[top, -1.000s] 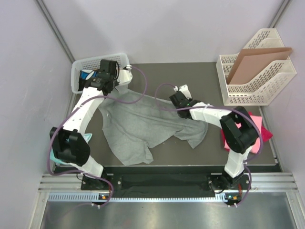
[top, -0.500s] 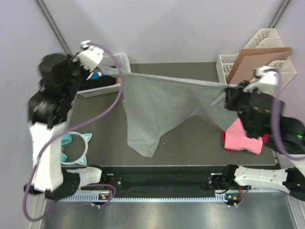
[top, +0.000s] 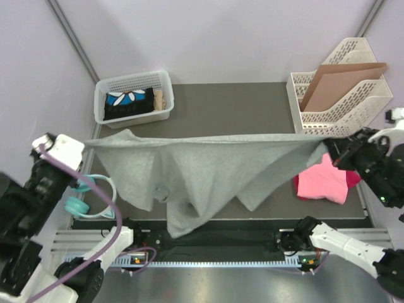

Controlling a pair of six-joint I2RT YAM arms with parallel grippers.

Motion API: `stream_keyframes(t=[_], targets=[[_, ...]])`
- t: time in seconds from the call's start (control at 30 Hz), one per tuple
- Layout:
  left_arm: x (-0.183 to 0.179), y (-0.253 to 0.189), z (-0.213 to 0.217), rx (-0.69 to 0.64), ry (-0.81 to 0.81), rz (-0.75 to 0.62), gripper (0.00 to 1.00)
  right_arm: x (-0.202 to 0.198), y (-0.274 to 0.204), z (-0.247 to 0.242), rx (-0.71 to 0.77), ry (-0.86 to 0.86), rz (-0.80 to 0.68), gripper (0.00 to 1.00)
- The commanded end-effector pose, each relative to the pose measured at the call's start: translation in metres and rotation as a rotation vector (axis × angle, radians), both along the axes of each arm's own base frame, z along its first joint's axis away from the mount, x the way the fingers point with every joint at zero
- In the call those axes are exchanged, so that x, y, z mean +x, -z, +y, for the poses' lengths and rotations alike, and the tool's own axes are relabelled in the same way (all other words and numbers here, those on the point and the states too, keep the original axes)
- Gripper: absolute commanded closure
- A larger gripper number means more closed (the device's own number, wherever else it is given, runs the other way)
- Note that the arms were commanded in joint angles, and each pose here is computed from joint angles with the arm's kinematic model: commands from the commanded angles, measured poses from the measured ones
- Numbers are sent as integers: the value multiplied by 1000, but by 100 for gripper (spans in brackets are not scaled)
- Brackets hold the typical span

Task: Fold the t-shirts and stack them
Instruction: Flatten the tshirt out

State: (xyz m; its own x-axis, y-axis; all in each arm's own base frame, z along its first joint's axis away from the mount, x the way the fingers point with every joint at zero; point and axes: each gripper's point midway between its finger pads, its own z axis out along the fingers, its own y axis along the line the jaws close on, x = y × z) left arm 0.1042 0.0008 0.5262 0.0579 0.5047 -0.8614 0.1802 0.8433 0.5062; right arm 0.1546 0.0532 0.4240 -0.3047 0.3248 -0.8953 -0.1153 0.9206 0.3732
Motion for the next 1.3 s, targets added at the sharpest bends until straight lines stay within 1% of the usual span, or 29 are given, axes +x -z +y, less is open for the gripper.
stream_keyframes(t=[0.0, 0.03, 0.1, 0.13, 0.17, 0.2, 0.23, 0.27, 0.33, 0.37, 0.5, 0.53, 0.57, 0.6, 0.73, 0.8, 0.83, 0.87, 0.9, 0.93, 0.97, 1.0, 1.07, 1.1, 1.13, 1.17, 1.2, 1.23, 1.27], targets=[[21, 34, 16, 91, -110, 172, 98, -8, -18, -36, -168, 74, -71, 100], [32, 32, 15, 92, -107, 177, 98, -4, -19, -32, -156, 75, -79, 100], [45, 27, 13, 109, -98, 164, 98, 12, 2, -22, -177, 73, -32, 100], [59, 21, 11, 115, -98, 145, 98, 22, 3, -17, -167, 75, -43, 100], [73, 29, 11, 133, -98, 169, 98, 33, 25, -10, -200, 68, 3, 100], [85, 32, 10, 160, -89, 177, 98, 46, 31, -1, -202, 66, 11, 100], [102, 31, 7, 170, -85, 167, 98, 58, 54, 6, -231, 59, 57, 100], [119, 47, 5, 189, -72, 214, 98, 66, 64, 13, -235, 53, 78, 100], [152, 56, 1, 235, -56, 221, 99, 90, 89, 28, -258, 46, 121, 100], [168, 75, 1, 263, -55, 266, 100, 98, 97, 31, -265, 56, 134, 100], [232, 117, 3, 401, -61, 339, 100, 142, 128, 39, -349, 116, 183, 100], [251, 142, -4, 438, -40, 399, 100, 150, 132, 36, -369, 143, 193, 100], [267, 146, -7, 477, -42, 384, 100, 161, 145, 37, -403, 144, 226, 100], [283, 166, -7, 525, -72, 436, 100, 171, 147, 33, -409, 175, 224, 100], [322, 221, -48, 681, -29, 487, 100, 201, 171, 27, -470, 219, 269, 100], [346, 248, -64, 720, -10, 504, 100, 216, 191, 24, -519, 239, 309, 100], [356, 249, -73, 716, -5, 497, 100, 222, 195, 24, -533, 241, 316, 100], [364, 255, -77, 705, -6, 510, 100, 228, 211, 25, -558, 240, 352, 100], [379, 284, -82, 723, 4, 571, 100, 234, 214, 23, -565, 256, 356, 100], [393, 272, -86, 708, -13, 544, 100, 239, 219, 23, -571, 259, 365, 100], [403, 276, -88, 712, -25, 550, 100, 246, 233, 25, -589, 255, 390, 100], [424, 283, -94, 717, -33, 552, 100, 254, 233, 24, -588, 263, 394, 100], [443, 282, -98, 729, -46, 540, 100, 264, 250, 22, -629, 270, 437, 100], [457, 298, -103, 745, -41, 557, 100, 273, 246, 19, -622, 284, 430, 100], [471, 274, -107, 732, -62, 491, 100, 278, 248, 17, -629, 289, 439, 100], [480, 267, -108, 767, -74, 463, 100, 284, 260, 15, -648, 291, 466, 100], [493, 280, -109, 800, -82, 466, 100, 295, 255, 11, -630, 309, 458, 100], [506, 261, -111, 804, -109, 397, 100, 301, 255, 9, -631, 314, 463, 100], [514, 258, -111, 862, -110, 376, 100, 307, 268, 6, -646, 311, 499, 100]])
